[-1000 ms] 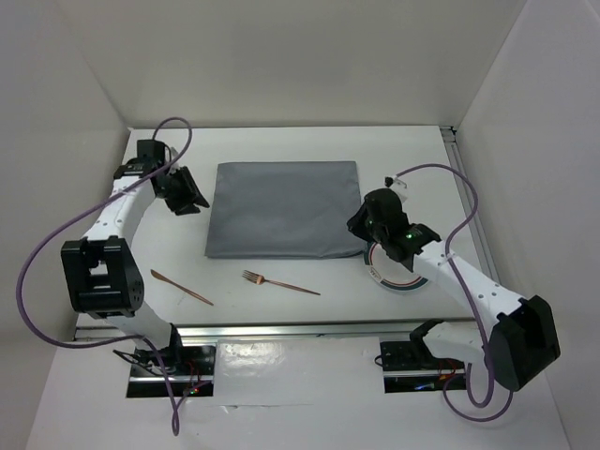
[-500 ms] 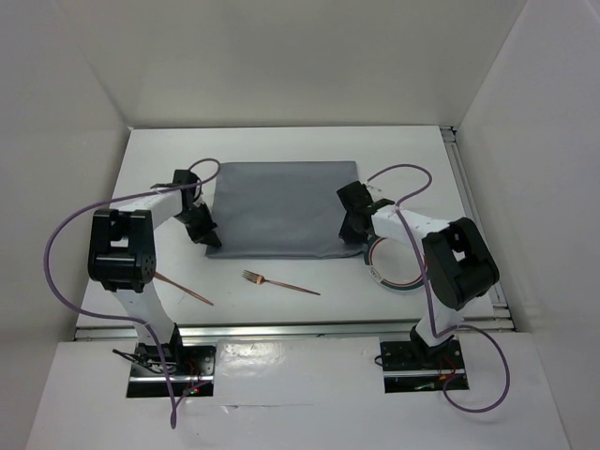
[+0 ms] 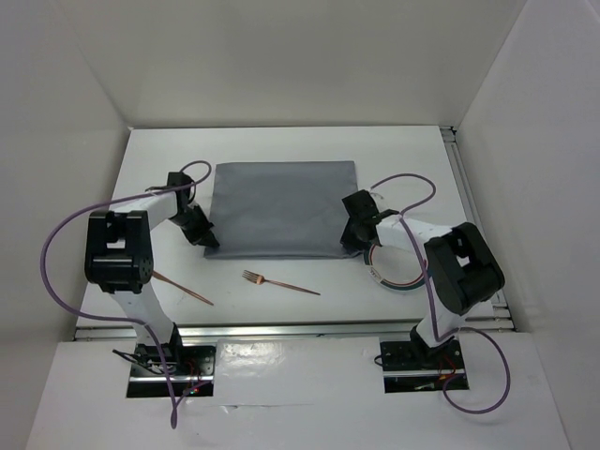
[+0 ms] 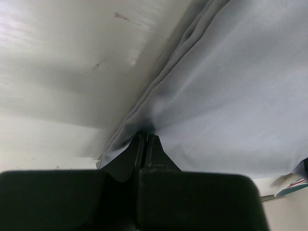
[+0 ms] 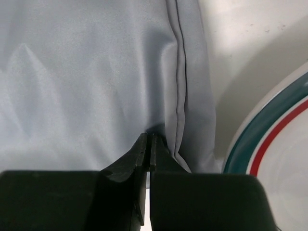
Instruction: Set the dinner table for one person
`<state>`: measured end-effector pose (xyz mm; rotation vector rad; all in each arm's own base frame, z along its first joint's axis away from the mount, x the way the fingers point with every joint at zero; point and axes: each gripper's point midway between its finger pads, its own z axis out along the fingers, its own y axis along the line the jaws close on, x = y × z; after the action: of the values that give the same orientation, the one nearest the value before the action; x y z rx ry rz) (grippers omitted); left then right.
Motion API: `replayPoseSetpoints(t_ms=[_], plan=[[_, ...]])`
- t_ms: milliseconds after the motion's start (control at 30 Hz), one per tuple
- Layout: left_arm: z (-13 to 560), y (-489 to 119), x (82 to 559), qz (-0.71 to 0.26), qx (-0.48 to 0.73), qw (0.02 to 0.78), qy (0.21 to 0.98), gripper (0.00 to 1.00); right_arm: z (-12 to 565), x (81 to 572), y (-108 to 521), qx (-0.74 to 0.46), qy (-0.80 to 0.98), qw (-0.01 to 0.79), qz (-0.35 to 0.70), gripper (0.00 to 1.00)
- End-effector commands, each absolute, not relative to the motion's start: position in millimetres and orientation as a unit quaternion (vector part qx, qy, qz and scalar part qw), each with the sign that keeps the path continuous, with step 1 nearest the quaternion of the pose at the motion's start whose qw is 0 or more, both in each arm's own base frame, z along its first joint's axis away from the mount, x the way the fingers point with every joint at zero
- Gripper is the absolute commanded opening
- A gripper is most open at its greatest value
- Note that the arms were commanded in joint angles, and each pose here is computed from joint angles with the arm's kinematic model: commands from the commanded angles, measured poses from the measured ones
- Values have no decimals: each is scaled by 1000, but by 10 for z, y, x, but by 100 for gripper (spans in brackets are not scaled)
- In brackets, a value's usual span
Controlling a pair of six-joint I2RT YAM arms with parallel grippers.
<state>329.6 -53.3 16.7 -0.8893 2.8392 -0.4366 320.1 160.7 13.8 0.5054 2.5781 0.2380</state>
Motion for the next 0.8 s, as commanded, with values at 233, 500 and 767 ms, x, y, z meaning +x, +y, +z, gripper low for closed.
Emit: replayPoseSetpoints(t_ms=[233,500,767], plan=[[149,-210,3180,-84,-321,77,940,0,67,2810,1743,167,962,200,79,0],[974,-418,3541,-164,-244,150,944,23,1338,3223,1801,147,928,322,119,40],[1756,-557,3538,-187,-196,224,936,38,1806,3179,1249,217,901,363,94,50]])
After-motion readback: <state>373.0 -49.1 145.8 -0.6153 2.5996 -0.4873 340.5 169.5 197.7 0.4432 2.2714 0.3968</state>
